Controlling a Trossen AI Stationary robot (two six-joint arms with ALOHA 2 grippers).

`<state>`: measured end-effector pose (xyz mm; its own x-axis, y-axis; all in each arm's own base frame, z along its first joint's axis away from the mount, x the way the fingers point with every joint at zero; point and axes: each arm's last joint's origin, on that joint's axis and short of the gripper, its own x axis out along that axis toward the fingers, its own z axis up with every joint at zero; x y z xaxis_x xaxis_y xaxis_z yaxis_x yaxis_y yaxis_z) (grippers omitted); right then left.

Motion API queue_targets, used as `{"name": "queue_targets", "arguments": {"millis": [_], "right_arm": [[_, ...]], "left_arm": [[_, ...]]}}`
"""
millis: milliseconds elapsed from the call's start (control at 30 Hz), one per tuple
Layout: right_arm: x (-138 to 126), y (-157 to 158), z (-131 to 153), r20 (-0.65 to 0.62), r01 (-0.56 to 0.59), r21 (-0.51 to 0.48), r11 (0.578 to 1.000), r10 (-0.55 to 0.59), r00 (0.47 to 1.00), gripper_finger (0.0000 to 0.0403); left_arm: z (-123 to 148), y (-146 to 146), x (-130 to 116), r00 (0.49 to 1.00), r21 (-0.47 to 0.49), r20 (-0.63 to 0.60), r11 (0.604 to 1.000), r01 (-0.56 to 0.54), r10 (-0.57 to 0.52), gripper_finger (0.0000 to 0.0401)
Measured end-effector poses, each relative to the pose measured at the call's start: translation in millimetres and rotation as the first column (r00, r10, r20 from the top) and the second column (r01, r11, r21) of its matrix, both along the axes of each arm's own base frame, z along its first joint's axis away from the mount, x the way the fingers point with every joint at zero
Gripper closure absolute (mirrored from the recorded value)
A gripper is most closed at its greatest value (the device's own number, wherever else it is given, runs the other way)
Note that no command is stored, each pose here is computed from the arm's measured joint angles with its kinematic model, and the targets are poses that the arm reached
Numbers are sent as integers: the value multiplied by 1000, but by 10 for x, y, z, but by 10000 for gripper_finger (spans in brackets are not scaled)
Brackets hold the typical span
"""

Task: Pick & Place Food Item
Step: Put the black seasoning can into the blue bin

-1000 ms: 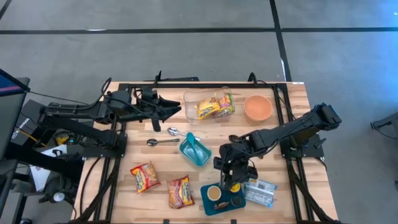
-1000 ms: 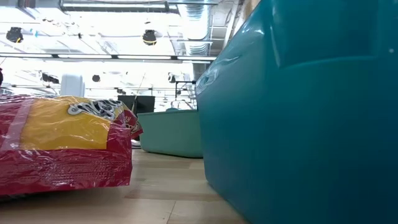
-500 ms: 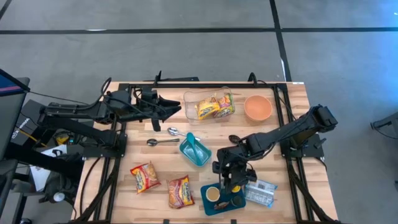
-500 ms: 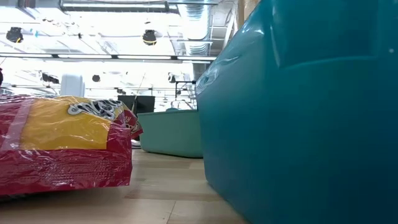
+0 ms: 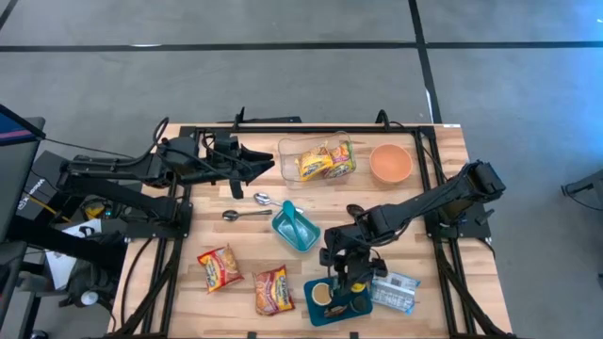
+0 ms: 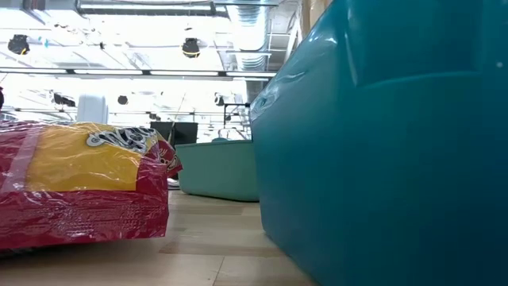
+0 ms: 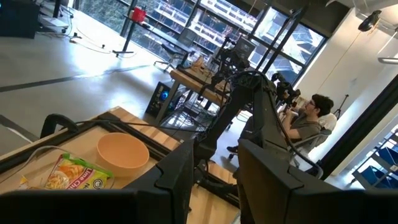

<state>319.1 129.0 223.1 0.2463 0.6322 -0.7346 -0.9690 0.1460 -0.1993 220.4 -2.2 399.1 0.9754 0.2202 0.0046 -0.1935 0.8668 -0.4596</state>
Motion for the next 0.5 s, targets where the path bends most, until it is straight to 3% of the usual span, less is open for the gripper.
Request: {"name": "queue_targets", "arguments": {"millis": [500], "right_arm": [[44,-91,45,-5,20,16,1000,-20,1000,282]], "left_arm": [[0,0,1,1000,0,0,1000,-1,1,278]]}}
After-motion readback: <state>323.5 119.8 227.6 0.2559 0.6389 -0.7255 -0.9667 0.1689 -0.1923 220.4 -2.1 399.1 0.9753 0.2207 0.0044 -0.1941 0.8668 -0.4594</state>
